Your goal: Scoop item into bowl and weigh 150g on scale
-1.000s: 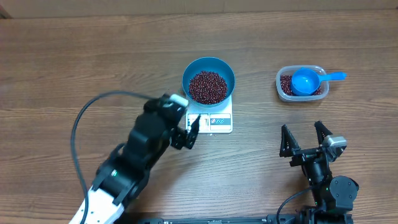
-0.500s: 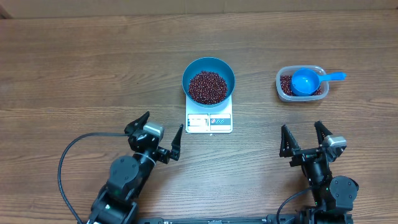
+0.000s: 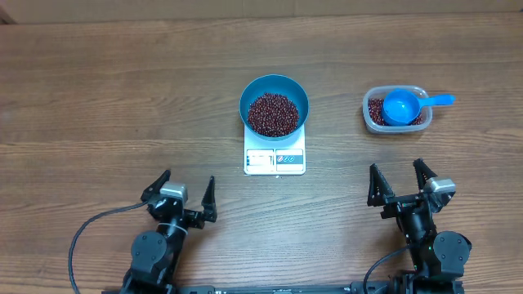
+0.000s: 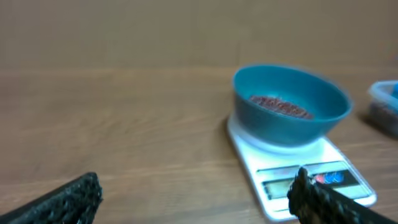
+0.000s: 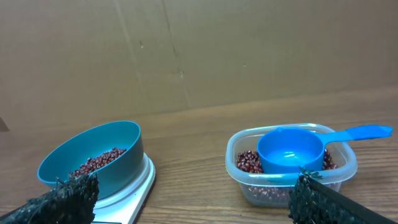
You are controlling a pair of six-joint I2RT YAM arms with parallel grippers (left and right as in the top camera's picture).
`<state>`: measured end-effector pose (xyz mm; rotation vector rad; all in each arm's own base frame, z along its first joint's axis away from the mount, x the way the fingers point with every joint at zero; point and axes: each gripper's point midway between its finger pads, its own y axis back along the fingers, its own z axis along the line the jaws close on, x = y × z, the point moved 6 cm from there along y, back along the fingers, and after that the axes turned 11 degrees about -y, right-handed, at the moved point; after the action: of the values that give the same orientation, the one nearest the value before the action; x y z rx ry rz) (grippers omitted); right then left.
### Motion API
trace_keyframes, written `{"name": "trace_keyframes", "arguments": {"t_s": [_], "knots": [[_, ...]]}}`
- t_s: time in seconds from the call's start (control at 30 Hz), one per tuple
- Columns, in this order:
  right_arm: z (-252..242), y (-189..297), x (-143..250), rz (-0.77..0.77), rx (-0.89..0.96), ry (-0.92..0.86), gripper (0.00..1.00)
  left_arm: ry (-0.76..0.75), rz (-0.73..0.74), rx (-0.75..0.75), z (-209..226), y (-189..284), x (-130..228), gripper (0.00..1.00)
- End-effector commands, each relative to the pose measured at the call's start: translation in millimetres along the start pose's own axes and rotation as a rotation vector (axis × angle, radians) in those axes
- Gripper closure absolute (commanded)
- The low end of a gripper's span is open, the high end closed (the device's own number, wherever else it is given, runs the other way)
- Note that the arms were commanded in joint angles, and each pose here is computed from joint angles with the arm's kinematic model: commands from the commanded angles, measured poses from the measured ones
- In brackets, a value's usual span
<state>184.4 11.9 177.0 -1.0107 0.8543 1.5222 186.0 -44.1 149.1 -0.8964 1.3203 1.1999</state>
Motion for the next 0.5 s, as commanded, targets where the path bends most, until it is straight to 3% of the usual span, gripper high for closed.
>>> {"name": "trace_keyframes", "arguments": {"t_s": [0.0, 0.47], "knots": [[-1, 0, 2, -0.004, 0.000, 0.001, 0.00, -0.042, -0.074, -0.062, 11, 7, -10, 0.00], [-1, 0, 2, -0.004, 0.000, 0.001, 0.00, -0.168, -0.054, -0.139, 25, 8, -8, 0.00]]}}
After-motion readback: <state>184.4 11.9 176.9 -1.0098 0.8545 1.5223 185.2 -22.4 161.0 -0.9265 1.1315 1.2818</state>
